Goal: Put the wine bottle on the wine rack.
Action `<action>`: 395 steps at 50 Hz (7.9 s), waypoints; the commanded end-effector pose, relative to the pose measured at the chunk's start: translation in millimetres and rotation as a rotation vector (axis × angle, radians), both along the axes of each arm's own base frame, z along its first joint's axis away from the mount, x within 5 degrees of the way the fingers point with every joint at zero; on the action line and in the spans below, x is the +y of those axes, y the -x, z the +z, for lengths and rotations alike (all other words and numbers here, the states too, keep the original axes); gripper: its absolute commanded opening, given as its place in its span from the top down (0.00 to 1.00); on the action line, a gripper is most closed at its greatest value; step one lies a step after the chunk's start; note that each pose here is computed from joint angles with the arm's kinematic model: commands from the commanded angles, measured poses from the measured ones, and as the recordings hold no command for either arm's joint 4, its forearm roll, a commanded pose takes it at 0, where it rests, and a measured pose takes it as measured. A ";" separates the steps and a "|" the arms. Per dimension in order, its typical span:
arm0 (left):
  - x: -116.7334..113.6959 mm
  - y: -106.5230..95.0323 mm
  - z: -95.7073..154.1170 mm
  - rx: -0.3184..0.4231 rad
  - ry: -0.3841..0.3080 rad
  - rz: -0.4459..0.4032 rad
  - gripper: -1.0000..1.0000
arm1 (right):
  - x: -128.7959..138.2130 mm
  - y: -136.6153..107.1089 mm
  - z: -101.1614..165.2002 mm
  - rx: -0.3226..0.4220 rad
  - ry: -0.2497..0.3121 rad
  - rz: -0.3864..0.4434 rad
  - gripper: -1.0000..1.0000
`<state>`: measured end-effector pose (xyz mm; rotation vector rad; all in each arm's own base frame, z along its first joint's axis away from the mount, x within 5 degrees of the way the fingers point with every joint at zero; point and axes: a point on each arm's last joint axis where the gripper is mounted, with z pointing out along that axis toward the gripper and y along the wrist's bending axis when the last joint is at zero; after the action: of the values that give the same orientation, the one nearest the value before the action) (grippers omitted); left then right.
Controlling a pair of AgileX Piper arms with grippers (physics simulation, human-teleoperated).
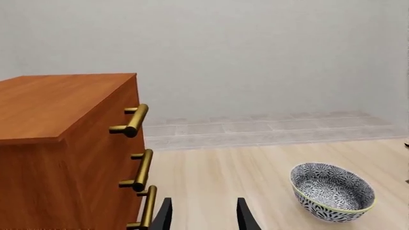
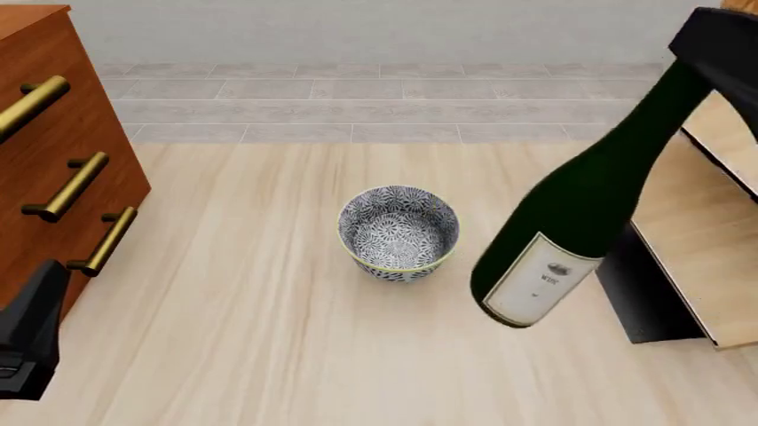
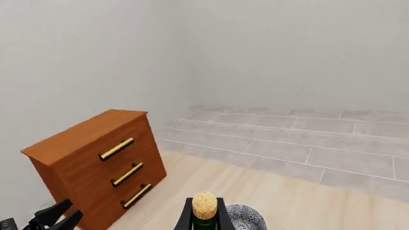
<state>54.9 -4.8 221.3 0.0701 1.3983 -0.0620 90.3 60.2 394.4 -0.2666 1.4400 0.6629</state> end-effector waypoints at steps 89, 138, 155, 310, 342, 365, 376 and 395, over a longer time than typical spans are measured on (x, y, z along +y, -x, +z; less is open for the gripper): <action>-1.8 0.2 -0.2 -0.002 0.015 -0.036 0.00 | -70.7 55.0 139.4 0.051 -0.153 -0.855 1.00; -2.2 0.2 -0.4 -0.001 0.007 -0.041 0.00 | -99.9 16.8 116.5 0.116 -0.123 -1.069 1.00; -2.1 0.1 -0.9 0.004 0.006 -0.039 0.00 | -112.2 3.7 104.3 0.138 -0.124 -1.116 1.00; -0.6 -0.5 -3.2 0.031 0.010 -0.011 0.00 | -246.1 -91.4 -49.9 0.411 -0.118 -1.369 1.00; -1.0 -0.3 -2.6 0.023 0.005 -0.019 0.00 | -238.1 -89.3 -40.5 0.397 -0.138 -1.354 0.00; -1.3 -0.2 -2.3 0.021 0.014 -0.026 0.00 | -224.6 -72.4 -3.8 0.334 -0.137 -1.366 0.00; -1.4 -0.2 -2.0 0.018 0.017 -0.028 0.00 | -202.0 -62.0 12.6 0.301 -0.119 -1.327 0.00; -1.1 -0.2 -1.7 0.015 0.023 -0.023 0.00 | -170.9 -49.1 30.0 0.264 -0.067 -1.251 0.00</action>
<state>55.1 -6.0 219.4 0.0706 1.4137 -0.0976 146.3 -125.5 417.1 0.8158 1.4990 -0.3146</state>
